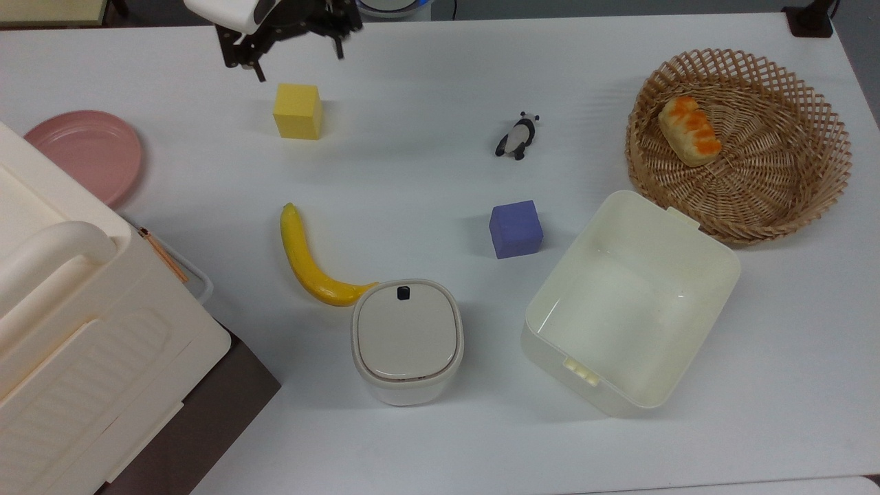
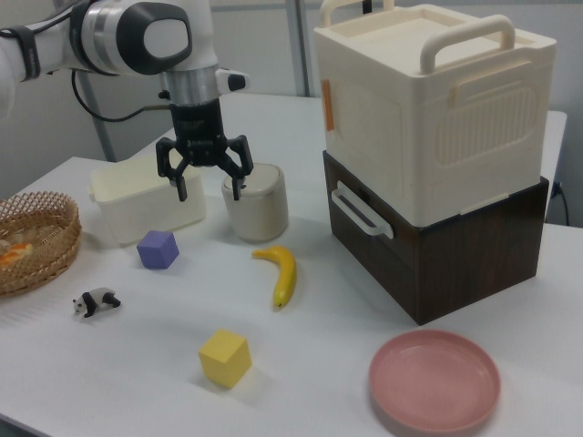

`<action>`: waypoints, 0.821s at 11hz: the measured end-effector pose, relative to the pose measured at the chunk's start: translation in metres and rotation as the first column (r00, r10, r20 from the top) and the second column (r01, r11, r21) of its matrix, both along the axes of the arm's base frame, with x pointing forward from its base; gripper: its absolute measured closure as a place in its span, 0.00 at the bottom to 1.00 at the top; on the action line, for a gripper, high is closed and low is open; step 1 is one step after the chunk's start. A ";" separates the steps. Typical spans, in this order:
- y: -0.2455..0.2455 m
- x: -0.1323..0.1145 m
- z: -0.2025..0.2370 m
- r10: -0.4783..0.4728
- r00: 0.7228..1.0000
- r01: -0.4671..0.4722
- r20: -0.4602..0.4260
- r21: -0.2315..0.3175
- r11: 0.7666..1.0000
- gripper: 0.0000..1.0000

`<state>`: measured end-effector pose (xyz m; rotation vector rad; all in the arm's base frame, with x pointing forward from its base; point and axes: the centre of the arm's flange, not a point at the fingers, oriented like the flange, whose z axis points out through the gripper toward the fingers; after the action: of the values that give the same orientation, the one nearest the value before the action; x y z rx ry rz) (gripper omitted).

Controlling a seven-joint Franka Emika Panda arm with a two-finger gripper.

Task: Open the drawer
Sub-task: 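Move the gripper toward the white handle of the brown drawer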

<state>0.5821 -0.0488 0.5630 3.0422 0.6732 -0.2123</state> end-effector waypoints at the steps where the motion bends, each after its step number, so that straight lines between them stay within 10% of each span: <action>1: -0.006 -0.003 0.001 0.090 0.996 -0.090 -0.021 -0.001 0.996 0.00; 5: -0.012 -0.006 0.003 0.329 0.942 -0.331 -0.062 -0.021 0.944 0.00; 9: -0.032 0.006 0.000 0.384 0.923 -0.381 0.025 -0.077 0.921 0.00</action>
<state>0.5884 -0.0813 0.5634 2.7635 1.2057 -0.1603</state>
